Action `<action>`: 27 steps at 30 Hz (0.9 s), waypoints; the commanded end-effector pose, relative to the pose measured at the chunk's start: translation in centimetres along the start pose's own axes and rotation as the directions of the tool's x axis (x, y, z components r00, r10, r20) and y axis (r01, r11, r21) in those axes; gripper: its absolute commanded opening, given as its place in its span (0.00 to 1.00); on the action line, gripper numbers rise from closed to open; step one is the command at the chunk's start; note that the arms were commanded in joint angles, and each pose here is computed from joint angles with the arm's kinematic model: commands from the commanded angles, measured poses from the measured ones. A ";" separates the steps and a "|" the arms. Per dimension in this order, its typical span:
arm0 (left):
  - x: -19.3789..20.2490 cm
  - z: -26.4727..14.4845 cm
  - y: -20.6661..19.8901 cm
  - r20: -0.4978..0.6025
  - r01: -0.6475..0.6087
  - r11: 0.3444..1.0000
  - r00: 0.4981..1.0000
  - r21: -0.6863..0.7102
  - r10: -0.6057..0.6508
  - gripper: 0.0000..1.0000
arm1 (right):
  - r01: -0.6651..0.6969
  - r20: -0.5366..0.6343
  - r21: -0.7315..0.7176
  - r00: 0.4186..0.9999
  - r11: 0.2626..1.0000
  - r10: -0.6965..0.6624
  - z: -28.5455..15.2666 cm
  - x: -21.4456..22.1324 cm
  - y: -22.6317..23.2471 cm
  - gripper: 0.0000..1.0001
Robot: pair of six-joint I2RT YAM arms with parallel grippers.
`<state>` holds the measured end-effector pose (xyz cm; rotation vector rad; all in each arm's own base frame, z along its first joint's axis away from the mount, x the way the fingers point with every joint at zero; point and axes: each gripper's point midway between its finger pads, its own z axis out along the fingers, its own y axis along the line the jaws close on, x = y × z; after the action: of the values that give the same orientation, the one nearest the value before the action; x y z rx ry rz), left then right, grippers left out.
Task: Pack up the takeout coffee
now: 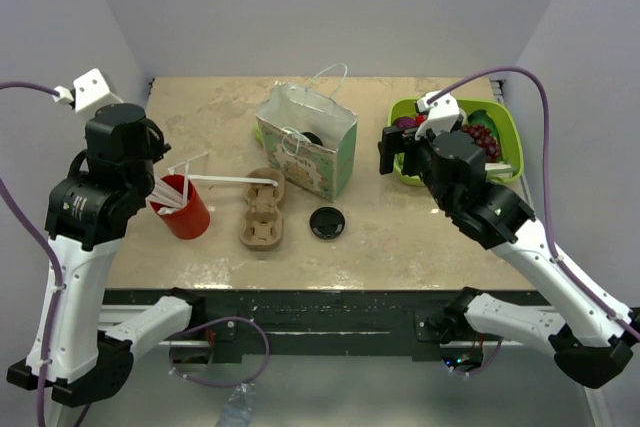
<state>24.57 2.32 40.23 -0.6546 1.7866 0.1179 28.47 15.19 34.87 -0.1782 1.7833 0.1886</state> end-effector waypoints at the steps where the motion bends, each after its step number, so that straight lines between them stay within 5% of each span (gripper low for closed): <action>1: -3.4 -1.3 -2.6 0.090 0.048 0.986 0.994 0.162 -0.063 0.00 | -0.013 0.041 -0.025 0.999 1.000 0.014 -0.2 -1.6 0.5 0.98; 8: -8.1 -4.0 -9.2 0.148 0.064 0.874 0.977 0.481 -0.152 0.00 | -0.025 0.059 -0.016 0.998 1.000 0.026 -0.6 -1.9 0.1 0.98; 12: -8.3 -6.1 -16.5 0.090 0.004 0.665 0.990 0.747 -0.106 0.00 | -0.029 0.061 0.001 0.998 1.000 0.029 -0.8 -2.0 -0.3 0.98; 18: -4.7 -6.7 -24.5 -0.051 0.031 0.355 0.997 0.935 0.049 0.00 | -0.032 0.060 0.039 0.998 0.999 0.030 -1.2 -2.0 -1.2 0.98; 25: 0.7 -4.7 -28.1 -0.151 0.089 0.319 0.973 0.944 0.175 0.00 | -0.029 0.047 0.110 0.999 0.994 0.024 -1.3 -1.5 -2.5 0.98; 27: 1.9 -4.2 -28.1 -0.167 0.088 0.358 0.966 0.930 0.198 0.00 | -0.039 0.051 0.118 0.998 0.992 0.033 -1.3 -1.6 -2.6 0.98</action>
<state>36.97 -21.81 44.93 0.1795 1.8000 -0.9131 28.34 13.66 35.06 -0.1291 1.7799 0.1285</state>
